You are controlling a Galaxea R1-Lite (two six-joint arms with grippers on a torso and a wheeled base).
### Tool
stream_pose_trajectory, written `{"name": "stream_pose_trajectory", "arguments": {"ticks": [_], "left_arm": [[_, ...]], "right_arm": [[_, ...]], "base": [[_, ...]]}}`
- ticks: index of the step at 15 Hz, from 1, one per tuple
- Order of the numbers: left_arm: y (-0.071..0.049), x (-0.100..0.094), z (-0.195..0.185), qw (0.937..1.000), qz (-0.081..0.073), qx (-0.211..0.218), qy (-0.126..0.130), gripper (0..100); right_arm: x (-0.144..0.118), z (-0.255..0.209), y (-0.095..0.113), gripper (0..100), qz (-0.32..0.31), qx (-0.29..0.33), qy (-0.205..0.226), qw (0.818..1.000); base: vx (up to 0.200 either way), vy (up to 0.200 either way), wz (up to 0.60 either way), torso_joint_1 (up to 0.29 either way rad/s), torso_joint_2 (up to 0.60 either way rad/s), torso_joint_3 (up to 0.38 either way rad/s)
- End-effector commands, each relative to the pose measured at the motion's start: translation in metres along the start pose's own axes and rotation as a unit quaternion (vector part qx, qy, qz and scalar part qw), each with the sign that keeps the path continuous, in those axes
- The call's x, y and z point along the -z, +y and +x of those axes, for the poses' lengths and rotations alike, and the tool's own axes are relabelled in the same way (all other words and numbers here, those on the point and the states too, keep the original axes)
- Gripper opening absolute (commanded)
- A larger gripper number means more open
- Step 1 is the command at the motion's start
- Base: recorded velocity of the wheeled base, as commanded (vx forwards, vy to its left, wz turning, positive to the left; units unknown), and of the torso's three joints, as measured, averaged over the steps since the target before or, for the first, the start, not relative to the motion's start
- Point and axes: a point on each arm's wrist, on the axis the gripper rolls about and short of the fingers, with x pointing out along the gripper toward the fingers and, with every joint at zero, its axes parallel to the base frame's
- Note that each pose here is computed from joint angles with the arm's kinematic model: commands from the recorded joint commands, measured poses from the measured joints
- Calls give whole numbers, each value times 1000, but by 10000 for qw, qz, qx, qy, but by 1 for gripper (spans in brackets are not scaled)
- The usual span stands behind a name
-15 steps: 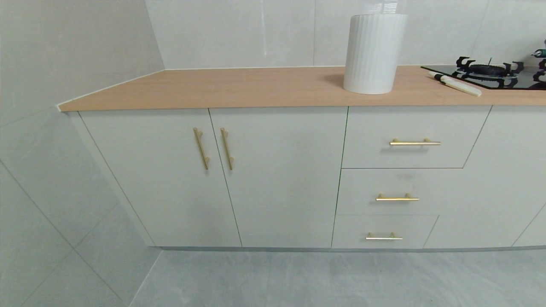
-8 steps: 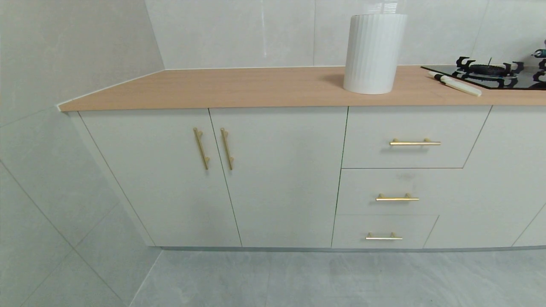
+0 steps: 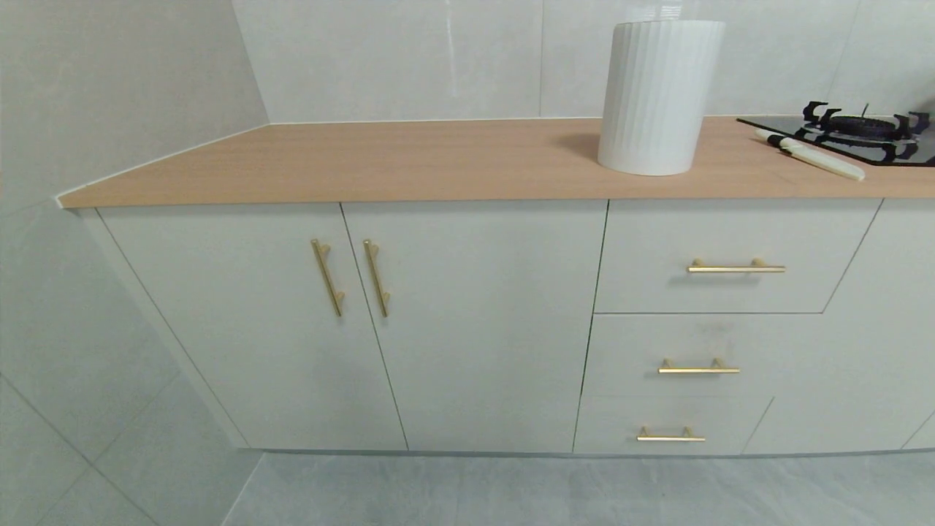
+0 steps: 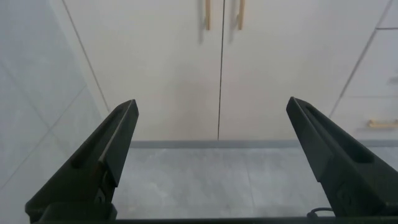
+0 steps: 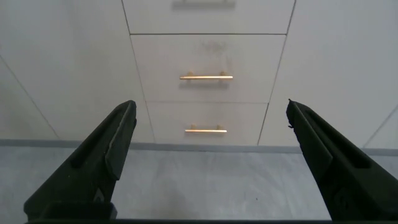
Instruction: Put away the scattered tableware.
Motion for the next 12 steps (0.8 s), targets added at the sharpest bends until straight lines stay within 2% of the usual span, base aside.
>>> {"name": "stream_pose_trajectory", "arguments": {"ticks": [1,5,12], "left_arm": [[0,0,0,10000,-2,0,7,100],[0,0,0,10000,-2,0,7,100],[0,0,0,10000,-2,0,7,100]], "right_arm": [[0,0,0,100,-1,-15,12,10000],[0,0,0,100,-1,-7,12,10000],[0,0,0,100,-1,-15,12,10000]], "base": [[200,0,0,2,12,7],[200,0,0,2,2,2],[0,0,0,0,0,0]]}}
